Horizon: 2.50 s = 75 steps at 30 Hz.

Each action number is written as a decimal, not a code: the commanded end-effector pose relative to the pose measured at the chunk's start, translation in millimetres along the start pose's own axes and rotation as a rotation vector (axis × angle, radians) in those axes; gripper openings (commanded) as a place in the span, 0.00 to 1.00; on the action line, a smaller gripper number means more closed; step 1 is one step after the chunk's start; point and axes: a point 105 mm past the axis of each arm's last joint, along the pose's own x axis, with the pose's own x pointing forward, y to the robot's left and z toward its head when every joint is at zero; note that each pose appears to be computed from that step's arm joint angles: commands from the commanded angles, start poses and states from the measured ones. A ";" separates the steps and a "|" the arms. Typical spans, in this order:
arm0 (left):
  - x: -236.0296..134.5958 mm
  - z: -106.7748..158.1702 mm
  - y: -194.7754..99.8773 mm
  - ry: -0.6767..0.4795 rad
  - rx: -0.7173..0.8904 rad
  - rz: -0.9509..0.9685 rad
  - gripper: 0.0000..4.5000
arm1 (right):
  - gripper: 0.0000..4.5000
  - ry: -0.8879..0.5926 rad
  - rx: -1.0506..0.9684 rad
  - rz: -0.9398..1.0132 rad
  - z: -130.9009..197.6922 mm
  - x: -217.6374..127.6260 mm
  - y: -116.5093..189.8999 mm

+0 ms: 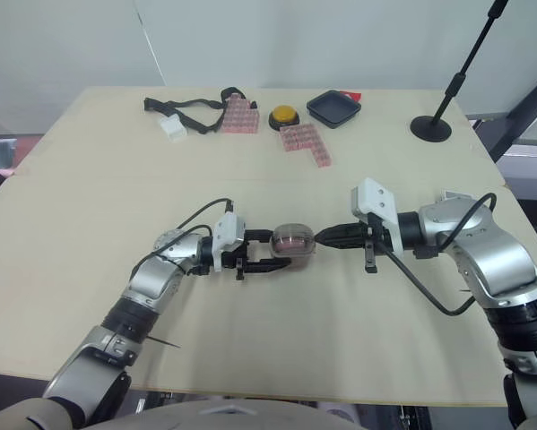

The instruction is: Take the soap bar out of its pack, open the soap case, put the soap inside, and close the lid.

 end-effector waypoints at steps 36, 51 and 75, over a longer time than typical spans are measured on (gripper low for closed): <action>2.3 11.2 2.5 -0.025 0.048 -0.006 0.43 | 0.01 -0.067 -0.082 -0.020 35.9 -6.1 -7.7; 3.0 11.7 2.1 -0.024 0.053 -0.001 0.43 | 0.01 -0.066 -0.077 0.043 31.7 14.2 4.8; 2.9 11.3 2.5 -0.026 0.049 0.010 0.43 | 0.01 0.042 -0.050 0.056 6.8 32.1 5.6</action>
